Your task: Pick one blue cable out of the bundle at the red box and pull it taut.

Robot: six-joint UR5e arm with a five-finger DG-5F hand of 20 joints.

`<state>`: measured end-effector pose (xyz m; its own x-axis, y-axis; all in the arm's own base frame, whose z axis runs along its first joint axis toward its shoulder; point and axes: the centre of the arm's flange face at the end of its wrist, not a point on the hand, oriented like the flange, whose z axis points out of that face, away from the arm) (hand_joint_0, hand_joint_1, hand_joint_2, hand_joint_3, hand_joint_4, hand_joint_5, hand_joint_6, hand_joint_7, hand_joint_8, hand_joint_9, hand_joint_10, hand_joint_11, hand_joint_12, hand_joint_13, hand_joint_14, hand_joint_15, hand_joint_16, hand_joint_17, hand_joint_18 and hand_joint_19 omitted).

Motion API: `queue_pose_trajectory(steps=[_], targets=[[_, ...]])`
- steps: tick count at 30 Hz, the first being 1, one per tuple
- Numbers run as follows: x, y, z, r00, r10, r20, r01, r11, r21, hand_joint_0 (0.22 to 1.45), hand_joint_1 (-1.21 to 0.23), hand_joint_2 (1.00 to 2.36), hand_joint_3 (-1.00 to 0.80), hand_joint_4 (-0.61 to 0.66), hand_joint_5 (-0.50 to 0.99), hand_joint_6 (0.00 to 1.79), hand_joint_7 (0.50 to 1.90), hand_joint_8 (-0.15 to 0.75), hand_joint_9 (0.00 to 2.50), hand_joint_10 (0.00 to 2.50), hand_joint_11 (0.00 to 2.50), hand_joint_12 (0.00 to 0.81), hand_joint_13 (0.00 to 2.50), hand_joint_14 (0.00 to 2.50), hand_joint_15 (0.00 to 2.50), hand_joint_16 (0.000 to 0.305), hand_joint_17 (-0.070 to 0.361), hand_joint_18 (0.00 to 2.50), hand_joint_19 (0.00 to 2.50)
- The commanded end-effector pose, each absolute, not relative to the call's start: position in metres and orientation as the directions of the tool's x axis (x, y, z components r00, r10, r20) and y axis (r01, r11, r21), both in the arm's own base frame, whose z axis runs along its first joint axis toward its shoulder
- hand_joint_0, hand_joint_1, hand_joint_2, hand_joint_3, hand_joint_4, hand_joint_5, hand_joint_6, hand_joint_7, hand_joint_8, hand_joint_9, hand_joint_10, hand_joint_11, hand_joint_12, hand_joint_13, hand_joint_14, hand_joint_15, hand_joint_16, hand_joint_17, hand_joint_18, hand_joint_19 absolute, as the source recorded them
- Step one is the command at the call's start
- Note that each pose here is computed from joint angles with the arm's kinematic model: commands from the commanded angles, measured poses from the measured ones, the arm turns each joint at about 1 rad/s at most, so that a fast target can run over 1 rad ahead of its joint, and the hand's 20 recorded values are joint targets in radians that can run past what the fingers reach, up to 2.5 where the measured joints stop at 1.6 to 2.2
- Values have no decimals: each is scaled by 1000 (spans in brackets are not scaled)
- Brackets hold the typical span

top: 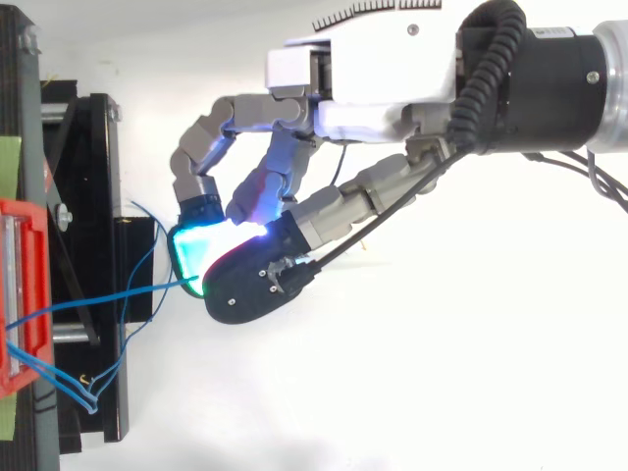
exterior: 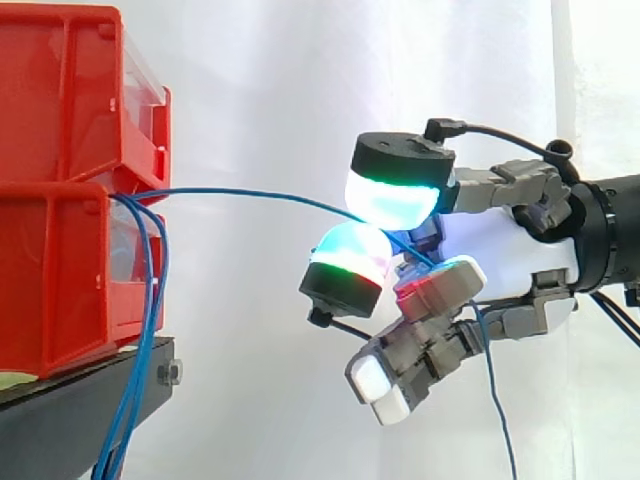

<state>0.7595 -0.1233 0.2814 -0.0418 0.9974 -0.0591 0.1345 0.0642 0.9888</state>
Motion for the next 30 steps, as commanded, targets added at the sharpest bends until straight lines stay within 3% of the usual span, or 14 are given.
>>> queue_pose_trajectory(steps=[1, 3, 6, 14, 22, 30], targets=[[759, -121, 281, -47, 997, -58, 144, 65, 987, 649, -883, 1022, -44, 74, -92, 927, 1126, 423, 1305, 7, 1250, 412, 832, 14, 414, 57, 128, 682, 332], [757, -120, 280, -49, 997, -58, 156, 65, 986, 616, -847, 1019, -134, 148, -98, 924, 1043, 416, 1299, 7, 1237, 419, 795, 12, 403, 58, 129, 662, 349], [756, -119, 278, -53, 997, -57, 172, 65, 983, 563, -761, 1014, -303, 139, -102, 921, 991, 407, 1281, 8, 1249, 412, 768, 12, 409, 56, 126, 607, 365], [755, -119, 278, -54, 997, -57, 177, 66, 982, 529, -685, 1007, -407, 139, -101, 908, 1014, 418, 1278, 8, 1207, 424, 743, 11, 390, 58, 130, 577, 370], [755, -119, 278, -52, 997, -57, 177, 66, 982, 539, -682, 1007, -392, 131, -101, 906, 1004, 415, 1269, 8, 1189, 422, 732, 11, 387, 57, 129, 565, 366], [755, -119, 278, -49, 997, -58, 177, 66, 982, 615, -848, 1015, -147, 116, -85, 918, 1029, 437, 1307, 7, 1208, 424, 799, 11, 395, 59, 133, 653, 334]])
